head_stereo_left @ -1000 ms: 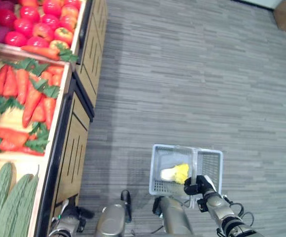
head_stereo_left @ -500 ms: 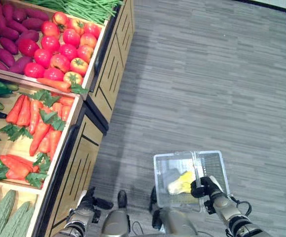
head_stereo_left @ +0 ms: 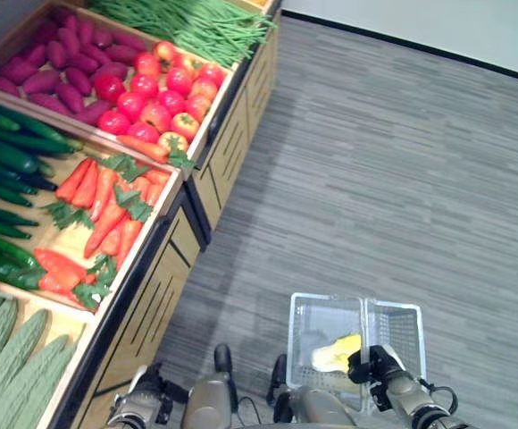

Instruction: Get the vegetables into the basket

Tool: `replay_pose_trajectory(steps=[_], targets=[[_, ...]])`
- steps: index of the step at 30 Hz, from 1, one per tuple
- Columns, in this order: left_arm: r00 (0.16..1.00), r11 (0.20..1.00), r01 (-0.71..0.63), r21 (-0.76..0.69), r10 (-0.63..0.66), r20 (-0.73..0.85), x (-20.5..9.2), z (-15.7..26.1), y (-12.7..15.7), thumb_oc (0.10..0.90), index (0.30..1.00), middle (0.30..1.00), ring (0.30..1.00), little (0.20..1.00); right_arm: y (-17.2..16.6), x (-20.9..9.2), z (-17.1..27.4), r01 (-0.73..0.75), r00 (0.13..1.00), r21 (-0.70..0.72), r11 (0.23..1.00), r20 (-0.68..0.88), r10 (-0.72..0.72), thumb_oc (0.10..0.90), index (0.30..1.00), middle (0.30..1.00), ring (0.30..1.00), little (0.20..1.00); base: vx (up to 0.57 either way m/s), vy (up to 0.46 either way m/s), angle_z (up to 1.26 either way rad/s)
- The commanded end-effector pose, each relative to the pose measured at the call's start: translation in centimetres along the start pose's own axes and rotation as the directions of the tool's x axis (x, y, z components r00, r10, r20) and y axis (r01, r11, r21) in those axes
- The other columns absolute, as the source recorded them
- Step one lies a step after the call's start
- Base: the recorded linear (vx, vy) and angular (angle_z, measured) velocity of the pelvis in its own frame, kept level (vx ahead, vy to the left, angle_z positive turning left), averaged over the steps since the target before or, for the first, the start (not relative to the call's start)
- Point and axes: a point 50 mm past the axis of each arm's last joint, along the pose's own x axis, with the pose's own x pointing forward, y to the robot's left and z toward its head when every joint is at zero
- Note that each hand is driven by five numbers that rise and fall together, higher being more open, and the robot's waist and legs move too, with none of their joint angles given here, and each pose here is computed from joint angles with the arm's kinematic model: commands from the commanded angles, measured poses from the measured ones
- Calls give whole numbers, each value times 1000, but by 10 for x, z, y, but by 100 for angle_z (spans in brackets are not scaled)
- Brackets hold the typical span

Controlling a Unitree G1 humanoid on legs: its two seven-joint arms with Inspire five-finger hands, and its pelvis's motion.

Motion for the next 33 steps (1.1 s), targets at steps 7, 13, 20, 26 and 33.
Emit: replay_pose_trajectory(steps=[7, 13, 20, 26, 33], targets=[[999, 999, -36, 16, 35, 31, 1, 4, 10, 900, 1000, 1000, 1000, 1000, 2, -5, -22, -28, 998, -92, 995, -58, 23, 400, 300, 300, 300, 300, 8, 159, -12], [999, 999, -32, 13, 32, 28, 1, 2, 9, 900, 1000, 1000, 1000, 1000, 4, -5, -27, -38, 996, -96, 995, -78, 31, 400, 300, 300, 300, 300, -31, 70, -5], [1000, 999, -27, 22, 27, 7, 1, -3, 8, 900, 1000, 1000, 1000, 1000, 4, -6, -34, -37, 993, -82, 996, -110, 28, 400, 300, 300, 300, 300, -39, 63, -10], [998, 998, -57, 13, 56, 36, 2, 4, 18, 900, 1000, 1000, 1000, 1000, -1, -3, -18, -19, 999, -69, 997, -47, 16, 400, 300, 300, 300, 300, -81, 26, -41], [996, 997, -80, -9, 81, 47, 2, 10, 26, 900, 1000, 1000, 1000, 1000, -1, -3, -17, -21, 999, -79, 997, -46, 18, 400, 300, 300, 300, 300, -27, -141, -14]])
